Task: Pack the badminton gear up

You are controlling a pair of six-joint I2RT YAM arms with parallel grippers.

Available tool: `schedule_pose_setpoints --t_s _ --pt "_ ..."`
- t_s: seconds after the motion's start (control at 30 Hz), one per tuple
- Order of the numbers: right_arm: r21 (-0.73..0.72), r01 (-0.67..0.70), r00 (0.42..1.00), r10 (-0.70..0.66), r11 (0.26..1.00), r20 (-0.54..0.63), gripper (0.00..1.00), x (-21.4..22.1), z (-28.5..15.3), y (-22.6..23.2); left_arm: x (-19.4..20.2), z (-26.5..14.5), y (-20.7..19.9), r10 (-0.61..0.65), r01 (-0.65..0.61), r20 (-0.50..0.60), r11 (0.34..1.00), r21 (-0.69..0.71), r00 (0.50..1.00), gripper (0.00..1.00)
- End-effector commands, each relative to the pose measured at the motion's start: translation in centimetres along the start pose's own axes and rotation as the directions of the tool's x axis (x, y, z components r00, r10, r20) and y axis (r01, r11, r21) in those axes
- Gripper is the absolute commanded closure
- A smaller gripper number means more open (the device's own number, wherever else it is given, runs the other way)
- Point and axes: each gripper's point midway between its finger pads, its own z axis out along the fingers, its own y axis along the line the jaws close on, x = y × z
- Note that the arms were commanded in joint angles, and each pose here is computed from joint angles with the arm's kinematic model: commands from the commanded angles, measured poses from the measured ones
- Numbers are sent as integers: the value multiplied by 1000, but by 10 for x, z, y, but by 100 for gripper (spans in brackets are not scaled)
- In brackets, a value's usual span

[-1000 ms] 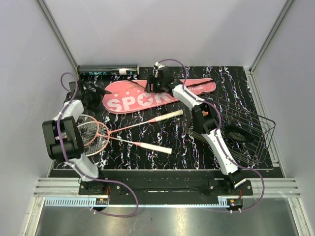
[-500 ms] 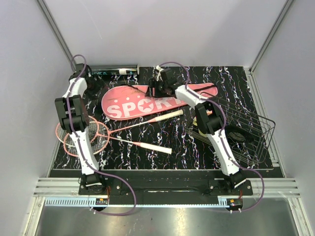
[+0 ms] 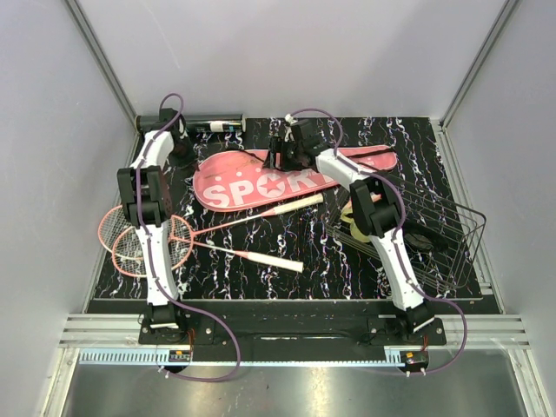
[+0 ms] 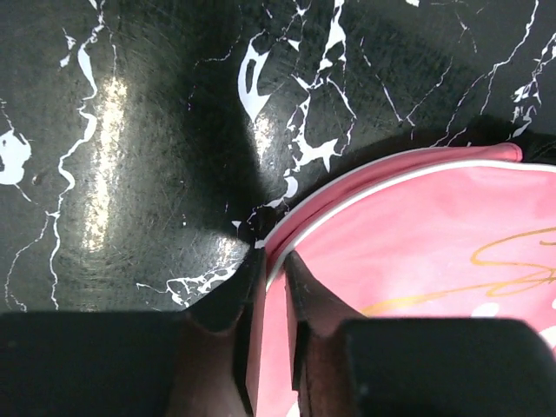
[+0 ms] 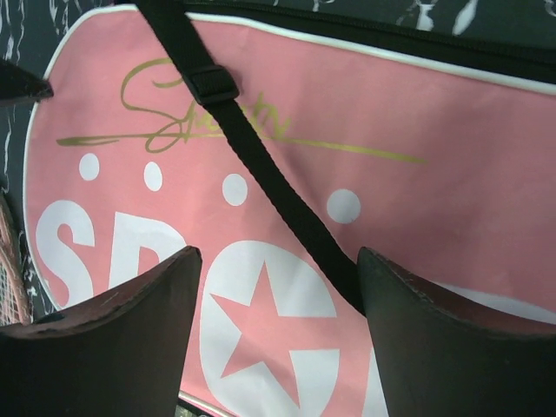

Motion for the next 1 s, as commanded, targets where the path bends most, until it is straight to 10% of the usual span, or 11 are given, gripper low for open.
schedule_pose_setpoints --t_s 0.0,0.07,0.4,0.63,0.97 --pt "25 -72 987 68 997 145 17 -54 -44 28 -32 -46 -16 54 -56 133 998 15 990 88" --pt "12 -103 983 99 995 155 14 -60 -56 37 -44 -68 -26 69 -77 205 997 29 976 100" --pt "52 -231 948 212 972 236 3 -76 -116 54 -50 -149 -62 109 -165 406 981 106 908 100" --pt "37 -417 872 388 908 298 0 -78 -138 57 -45 -236 -100 120 -277 686 953 124 718 100" --pt "252 -656 705 458 711 542 0 -104 -145 -4 2 -276 -129 216 -437 818 898 47 533 100"
